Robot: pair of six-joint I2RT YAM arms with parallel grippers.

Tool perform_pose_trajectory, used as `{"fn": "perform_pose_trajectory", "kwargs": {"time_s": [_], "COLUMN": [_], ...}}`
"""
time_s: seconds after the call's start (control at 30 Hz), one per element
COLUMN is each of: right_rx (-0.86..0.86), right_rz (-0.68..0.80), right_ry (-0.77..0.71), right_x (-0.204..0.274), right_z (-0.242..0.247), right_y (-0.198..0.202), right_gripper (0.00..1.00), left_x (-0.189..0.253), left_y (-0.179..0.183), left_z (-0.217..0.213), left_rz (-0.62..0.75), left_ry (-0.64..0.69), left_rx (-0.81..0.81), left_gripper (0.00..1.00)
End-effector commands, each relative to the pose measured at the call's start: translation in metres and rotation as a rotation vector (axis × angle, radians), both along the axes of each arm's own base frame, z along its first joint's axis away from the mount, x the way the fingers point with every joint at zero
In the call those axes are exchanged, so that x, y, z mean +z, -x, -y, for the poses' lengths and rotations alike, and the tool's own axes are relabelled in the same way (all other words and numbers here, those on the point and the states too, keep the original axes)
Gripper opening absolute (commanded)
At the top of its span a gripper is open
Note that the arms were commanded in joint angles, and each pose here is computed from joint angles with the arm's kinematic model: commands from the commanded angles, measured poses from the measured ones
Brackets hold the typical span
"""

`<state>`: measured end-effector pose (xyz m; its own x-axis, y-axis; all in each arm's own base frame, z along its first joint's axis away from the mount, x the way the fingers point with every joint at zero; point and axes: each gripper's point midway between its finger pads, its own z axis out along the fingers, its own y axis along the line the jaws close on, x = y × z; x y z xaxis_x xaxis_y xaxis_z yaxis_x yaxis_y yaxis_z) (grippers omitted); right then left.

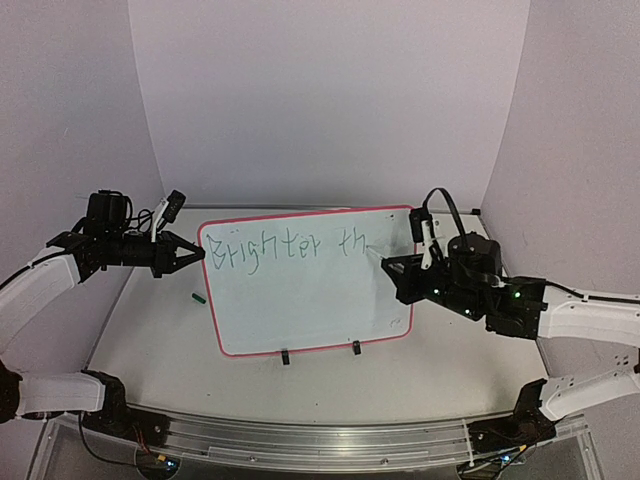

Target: Write a sentence on the whiteboard

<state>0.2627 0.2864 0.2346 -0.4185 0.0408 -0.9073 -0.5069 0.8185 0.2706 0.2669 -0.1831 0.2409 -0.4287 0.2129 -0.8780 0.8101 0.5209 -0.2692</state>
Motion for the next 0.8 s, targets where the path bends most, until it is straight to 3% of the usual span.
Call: {"fn": "perform_pose_trajectory", "kwargs": {"time_s": [0.0,0.77], "right_rx": [-0.021,-0.059], "right_rz": [0.066,0.079], "right_ry": [-0.052,-0.003], "right_x": [0.030,0.026], "right_z": [0.011,0.017], "right_y": [0.002,-0.022], "right_gripper": [0.00,0.00], "left_x": [-0.020,-0.021], "left_y": [0.005,0.005], "left_z": [0.002,0.003], "left_rz": [-0.060,-0.061], "left_ry": [-0.046,-0.049], "left_rx": [-0.013,-0.017], "left_gripper": [0.00,0.00]}}
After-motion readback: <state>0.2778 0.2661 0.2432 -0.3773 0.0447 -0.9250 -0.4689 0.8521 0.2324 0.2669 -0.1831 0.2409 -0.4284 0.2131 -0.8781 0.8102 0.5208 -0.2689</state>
